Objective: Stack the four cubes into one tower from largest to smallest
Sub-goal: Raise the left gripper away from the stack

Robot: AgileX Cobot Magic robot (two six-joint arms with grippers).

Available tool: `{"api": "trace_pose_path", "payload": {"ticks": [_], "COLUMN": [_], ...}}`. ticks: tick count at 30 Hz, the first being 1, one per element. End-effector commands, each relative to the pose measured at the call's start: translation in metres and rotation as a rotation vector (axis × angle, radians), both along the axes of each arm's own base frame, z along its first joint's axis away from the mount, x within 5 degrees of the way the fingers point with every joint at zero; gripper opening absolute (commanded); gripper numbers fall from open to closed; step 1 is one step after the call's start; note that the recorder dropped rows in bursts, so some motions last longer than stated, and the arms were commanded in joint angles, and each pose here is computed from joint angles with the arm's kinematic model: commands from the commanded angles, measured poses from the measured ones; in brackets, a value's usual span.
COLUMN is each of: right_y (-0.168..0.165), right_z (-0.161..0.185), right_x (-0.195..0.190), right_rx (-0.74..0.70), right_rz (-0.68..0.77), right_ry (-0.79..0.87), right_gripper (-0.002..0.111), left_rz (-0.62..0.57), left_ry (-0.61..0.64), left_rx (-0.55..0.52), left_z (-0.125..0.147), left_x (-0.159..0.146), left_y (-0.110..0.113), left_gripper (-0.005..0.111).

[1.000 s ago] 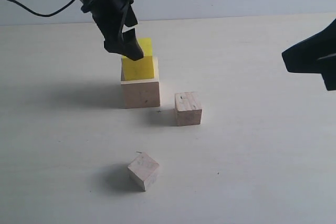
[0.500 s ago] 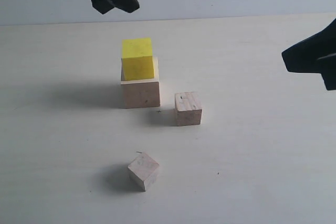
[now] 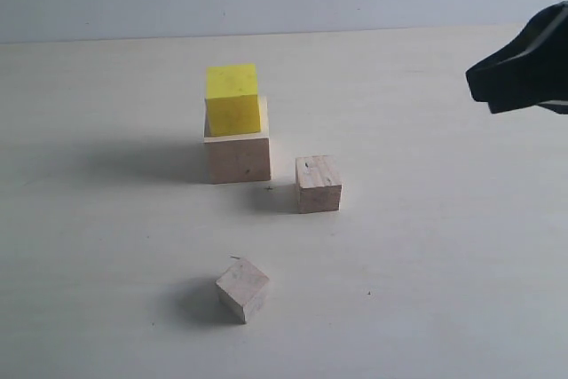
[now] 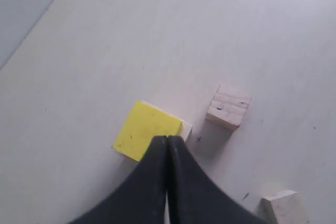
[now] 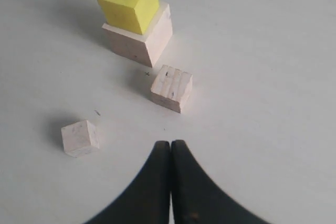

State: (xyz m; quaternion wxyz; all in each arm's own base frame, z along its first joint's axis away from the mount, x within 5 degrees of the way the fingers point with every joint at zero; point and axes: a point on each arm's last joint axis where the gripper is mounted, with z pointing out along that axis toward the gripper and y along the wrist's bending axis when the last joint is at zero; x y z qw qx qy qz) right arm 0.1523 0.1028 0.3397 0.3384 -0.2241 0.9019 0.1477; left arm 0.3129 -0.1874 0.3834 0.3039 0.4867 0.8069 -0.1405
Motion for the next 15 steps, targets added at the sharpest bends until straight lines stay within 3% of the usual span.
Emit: {"api": "trace_pose_path", "payload": {"ticks": [1,8,15], "right_y": [0.006,0.012,0.017], "right_z": [-0.009,-0.014,-0.022], "right_x": [0.012,0.023,0.030], "right_rx": [-0.018,-0.016,-0.027], "right_rz": [-0.012,-0.011,-0.012], "right_ry": [0.016,0.001,0.024], "right_gripper": [0.000,0.000,0.000], "left_rz": [0.093,0.242,0.405], "left_ry": [0.017,-0.076,-0.148], "left_rx": [-0.057,-0.167,-0.325], "left_z": [0.018,0.031,0.007], "left_x": [-0.017,-0.053,-0.110], "left_y": [0.009,0.033,0.068], "left_gripper": [0.000,0.000,0.000]}}
